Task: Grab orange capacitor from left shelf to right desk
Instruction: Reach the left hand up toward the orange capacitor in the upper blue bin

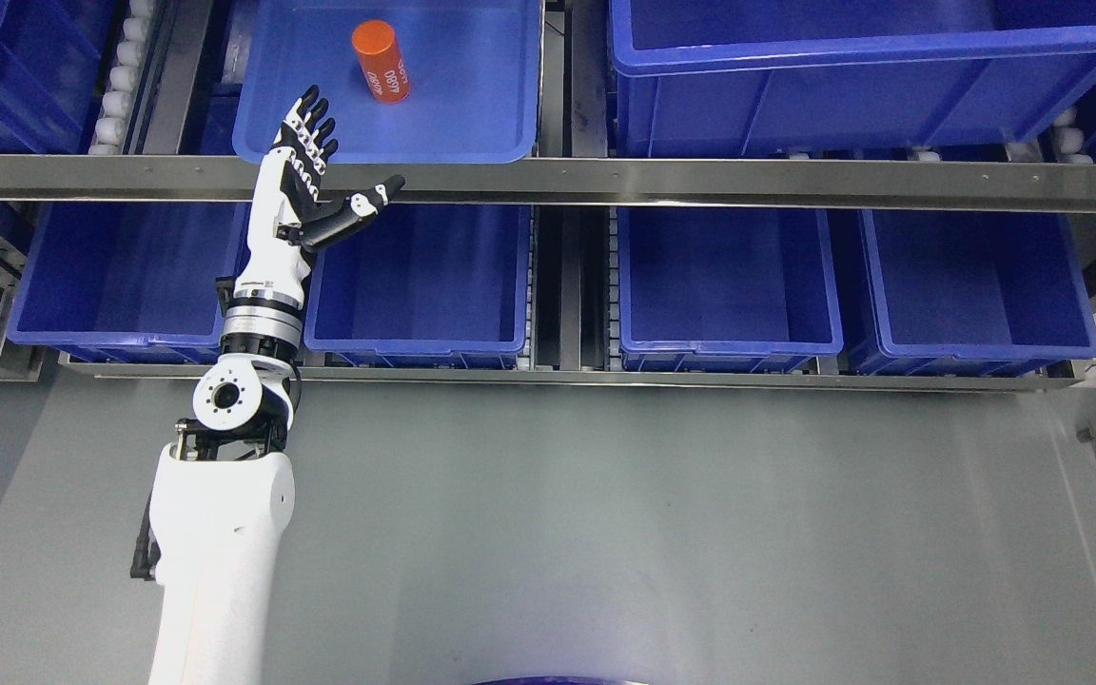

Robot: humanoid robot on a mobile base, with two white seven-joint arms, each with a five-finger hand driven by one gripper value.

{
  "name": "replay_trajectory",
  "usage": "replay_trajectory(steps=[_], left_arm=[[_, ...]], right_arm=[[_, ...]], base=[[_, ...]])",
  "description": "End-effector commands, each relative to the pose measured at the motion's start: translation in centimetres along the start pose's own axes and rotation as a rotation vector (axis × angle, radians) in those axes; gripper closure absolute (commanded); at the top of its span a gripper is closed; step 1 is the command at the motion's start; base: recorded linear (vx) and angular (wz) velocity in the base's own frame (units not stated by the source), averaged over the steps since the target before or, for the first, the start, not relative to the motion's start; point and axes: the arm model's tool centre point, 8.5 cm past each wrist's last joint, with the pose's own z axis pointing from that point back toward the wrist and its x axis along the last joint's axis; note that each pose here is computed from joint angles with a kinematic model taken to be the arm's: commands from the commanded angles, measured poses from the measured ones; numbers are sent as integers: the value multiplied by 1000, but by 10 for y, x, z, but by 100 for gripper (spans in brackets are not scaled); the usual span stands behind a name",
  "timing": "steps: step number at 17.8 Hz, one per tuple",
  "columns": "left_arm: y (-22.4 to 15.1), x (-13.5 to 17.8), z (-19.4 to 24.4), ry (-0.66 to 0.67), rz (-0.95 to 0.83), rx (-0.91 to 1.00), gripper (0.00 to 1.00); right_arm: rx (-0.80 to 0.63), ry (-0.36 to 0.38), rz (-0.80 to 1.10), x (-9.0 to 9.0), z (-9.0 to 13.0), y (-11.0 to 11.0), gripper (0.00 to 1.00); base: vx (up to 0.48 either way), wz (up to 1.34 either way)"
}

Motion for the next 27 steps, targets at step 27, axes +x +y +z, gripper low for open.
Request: replay_trajectory(steps=[27], left_arm=[[16, -25, -123, 214, -23, -38, 0]], right_arm=[[-17, 5, -3, -9, -1, -11, 0]], base=[[2, -2]])
